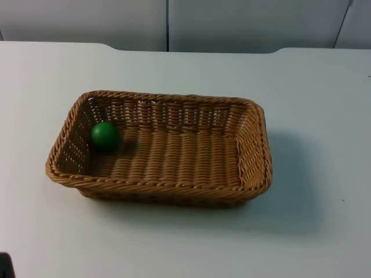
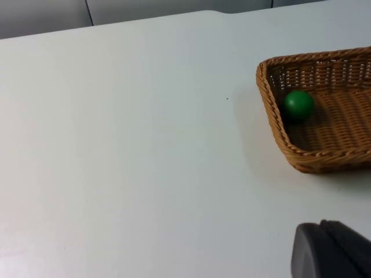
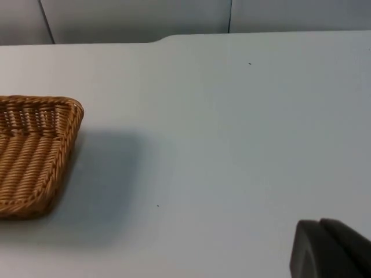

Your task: Pick up the basket with the left hand and place the ball into the basket with the right hand.

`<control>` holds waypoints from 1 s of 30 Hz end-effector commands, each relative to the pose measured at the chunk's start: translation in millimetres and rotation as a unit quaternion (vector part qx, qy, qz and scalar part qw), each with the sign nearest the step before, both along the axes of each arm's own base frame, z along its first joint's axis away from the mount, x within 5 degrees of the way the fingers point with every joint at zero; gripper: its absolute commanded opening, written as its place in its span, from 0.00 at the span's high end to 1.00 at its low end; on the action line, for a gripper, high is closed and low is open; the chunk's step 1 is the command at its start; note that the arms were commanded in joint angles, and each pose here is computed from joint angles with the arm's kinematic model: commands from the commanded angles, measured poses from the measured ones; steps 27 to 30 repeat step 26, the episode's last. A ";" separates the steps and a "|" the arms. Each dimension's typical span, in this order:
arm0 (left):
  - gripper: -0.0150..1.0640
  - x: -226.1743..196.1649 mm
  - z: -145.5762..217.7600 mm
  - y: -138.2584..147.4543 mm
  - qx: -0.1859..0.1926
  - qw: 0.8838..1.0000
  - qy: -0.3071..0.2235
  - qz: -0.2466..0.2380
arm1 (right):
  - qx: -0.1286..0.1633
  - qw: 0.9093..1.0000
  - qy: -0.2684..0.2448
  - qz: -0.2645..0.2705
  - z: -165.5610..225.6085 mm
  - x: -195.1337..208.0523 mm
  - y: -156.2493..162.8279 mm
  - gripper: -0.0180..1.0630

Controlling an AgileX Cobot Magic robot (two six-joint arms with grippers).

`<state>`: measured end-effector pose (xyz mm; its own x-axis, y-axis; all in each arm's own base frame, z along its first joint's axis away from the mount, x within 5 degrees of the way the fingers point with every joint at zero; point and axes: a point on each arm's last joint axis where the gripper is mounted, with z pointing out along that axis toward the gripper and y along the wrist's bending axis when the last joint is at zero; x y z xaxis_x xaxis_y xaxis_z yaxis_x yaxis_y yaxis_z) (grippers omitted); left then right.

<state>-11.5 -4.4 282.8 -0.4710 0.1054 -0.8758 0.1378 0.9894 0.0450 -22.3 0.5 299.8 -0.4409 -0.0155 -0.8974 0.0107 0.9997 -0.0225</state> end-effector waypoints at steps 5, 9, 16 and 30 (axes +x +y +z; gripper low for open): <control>0.99 0.1 0.2 0.0 -0.003 1.000 -0.007 -0.002 | 0.010 0.999 -0.030 0.004 4.1 2.4 2.0 0.99; 0.99 0.1 0.2 0.0 -0.003 1.000 -0.007 -0.002 | 0.013 0.999 -0.051 0.006 7.6 3.7 2.4 0.99; 0.99 0.1 0.2 0.0 -0.003 1.000 -0.007 -0.002 | 0.004 0.998 -0.062 0.005 9.6 4.4 1.8 0.99; 0.99 0.1 0.2 0.0 -0.003 1.000 -0.007 -0.002 | 0.002 1.000 -0.021 -0.001 -5.9 9.7 0.3 0.99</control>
